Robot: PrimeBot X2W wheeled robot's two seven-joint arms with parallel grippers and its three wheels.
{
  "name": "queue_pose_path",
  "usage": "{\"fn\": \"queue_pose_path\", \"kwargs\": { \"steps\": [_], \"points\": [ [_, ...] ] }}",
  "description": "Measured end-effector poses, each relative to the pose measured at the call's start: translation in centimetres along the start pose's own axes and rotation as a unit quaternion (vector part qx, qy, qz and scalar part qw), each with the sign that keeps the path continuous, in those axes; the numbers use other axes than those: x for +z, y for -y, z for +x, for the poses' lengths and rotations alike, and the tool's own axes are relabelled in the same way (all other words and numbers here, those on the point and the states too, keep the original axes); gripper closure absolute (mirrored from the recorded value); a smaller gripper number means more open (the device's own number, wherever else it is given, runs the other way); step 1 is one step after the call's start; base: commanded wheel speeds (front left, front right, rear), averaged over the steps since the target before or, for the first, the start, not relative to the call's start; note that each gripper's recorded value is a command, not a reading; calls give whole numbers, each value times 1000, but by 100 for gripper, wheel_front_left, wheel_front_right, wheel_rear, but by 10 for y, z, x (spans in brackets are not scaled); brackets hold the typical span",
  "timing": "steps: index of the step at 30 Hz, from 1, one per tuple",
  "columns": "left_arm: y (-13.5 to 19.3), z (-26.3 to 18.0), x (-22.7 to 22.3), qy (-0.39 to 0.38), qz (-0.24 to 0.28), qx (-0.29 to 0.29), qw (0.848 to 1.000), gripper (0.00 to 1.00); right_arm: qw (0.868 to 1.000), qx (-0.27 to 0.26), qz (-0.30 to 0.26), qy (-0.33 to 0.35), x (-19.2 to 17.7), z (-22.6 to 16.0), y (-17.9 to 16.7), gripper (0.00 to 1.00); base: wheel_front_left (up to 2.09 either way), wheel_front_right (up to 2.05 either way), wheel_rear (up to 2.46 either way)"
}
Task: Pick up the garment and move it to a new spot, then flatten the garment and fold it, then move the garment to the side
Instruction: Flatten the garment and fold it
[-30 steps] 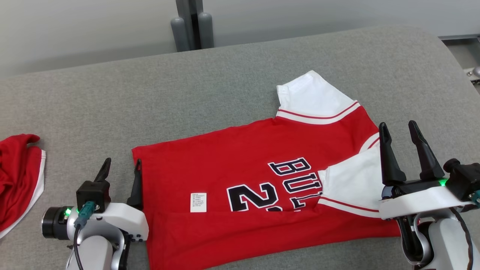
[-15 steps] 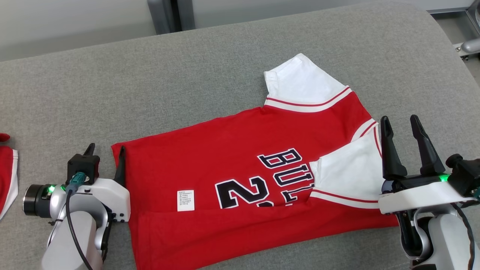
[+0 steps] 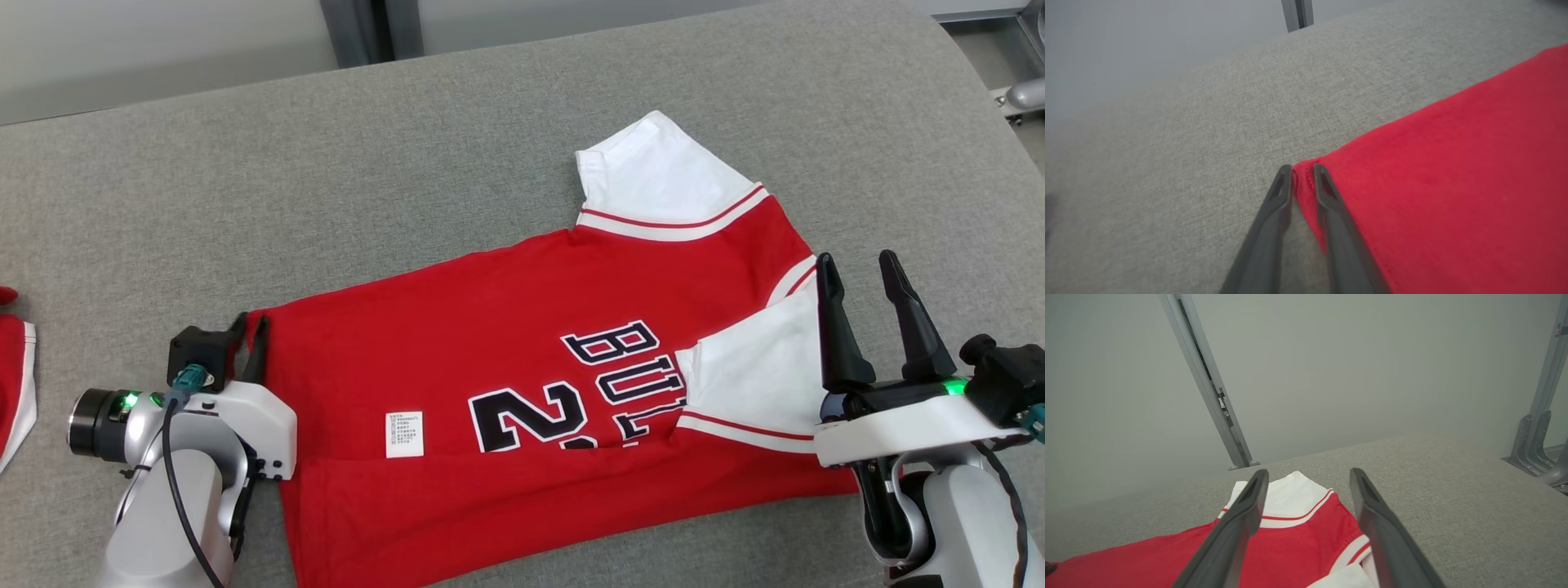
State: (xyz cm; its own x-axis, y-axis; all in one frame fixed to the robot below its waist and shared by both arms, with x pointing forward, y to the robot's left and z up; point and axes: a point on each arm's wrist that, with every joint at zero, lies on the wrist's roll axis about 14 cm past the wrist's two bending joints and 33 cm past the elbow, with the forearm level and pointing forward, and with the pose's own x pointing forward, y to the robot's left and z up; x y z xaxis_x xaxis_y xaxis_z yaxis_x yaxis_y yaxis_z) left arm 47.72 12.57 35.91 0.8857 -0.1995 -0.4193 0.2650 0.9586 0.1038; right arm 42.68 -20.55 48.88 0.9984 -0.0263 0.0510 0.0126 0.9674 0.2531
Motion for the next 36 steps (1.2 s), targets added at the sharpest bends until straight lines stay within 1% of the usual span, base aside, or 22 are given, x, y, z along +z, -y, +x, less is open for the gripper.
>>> {"fn": "queue_pose_path", "kwargs": {
  "steps": [5, 10, 12, 18, 19, 21, 24, 28, 29, 36],
  "points": [
    [2, -1, 2, 9, -6, -2, 1000, 100, 1000, -3, -2, -7, -5, 1, 2, 0, 0, 0, 0],
    [3, -5, 13, 36, -13, -4, 999, 100, 1000, 10, -23, -13, -7, 12, 3, 0, 0, 0, 0],
    [4, -7, 23, 58, -16, -8, 998, 100, 999, 24, -40, -15, -7, 27, 2, 0, 0, 0, 0],
    [8, -13, 40, 95, -25, -11, 995, 100, 996, 47, -61, -55, -10, 83, 0, 0, 0, 0, 0],
    [9, -14, 41, 99, -25, -12, 995, 100, 993, 55, -74, -71, -13, 93, -1, 0, 0, 0, 0],
    [12, -16, 43, 104, -28, -18, 994, 100, 984, 70, -124, -110, -24, 109, 3, 0, 0, 0, 0],
    [11, -18, 45, 110, -31, -18, 993, 100, 975, 66, -133, -164, -43, 133, 10, 0, 0, 0, 0],
    [6, -22, 39, 105, -32, -11, 994, 100, 962, 77, -135, -224, -70, 157, 4, 0, 0, 0, 0],
    [6, -22, 39, 105, -32, -11, 994, 100, 962, 77, -135, -224, -70, 157, 4, 0, 0, 0, 0],
    [-2, -22, 26, 90, -37, -1, 995, 100, 939, 99, -133, -300, -113, 183, -12, 0, 0, 0, 0]
  ]
}}
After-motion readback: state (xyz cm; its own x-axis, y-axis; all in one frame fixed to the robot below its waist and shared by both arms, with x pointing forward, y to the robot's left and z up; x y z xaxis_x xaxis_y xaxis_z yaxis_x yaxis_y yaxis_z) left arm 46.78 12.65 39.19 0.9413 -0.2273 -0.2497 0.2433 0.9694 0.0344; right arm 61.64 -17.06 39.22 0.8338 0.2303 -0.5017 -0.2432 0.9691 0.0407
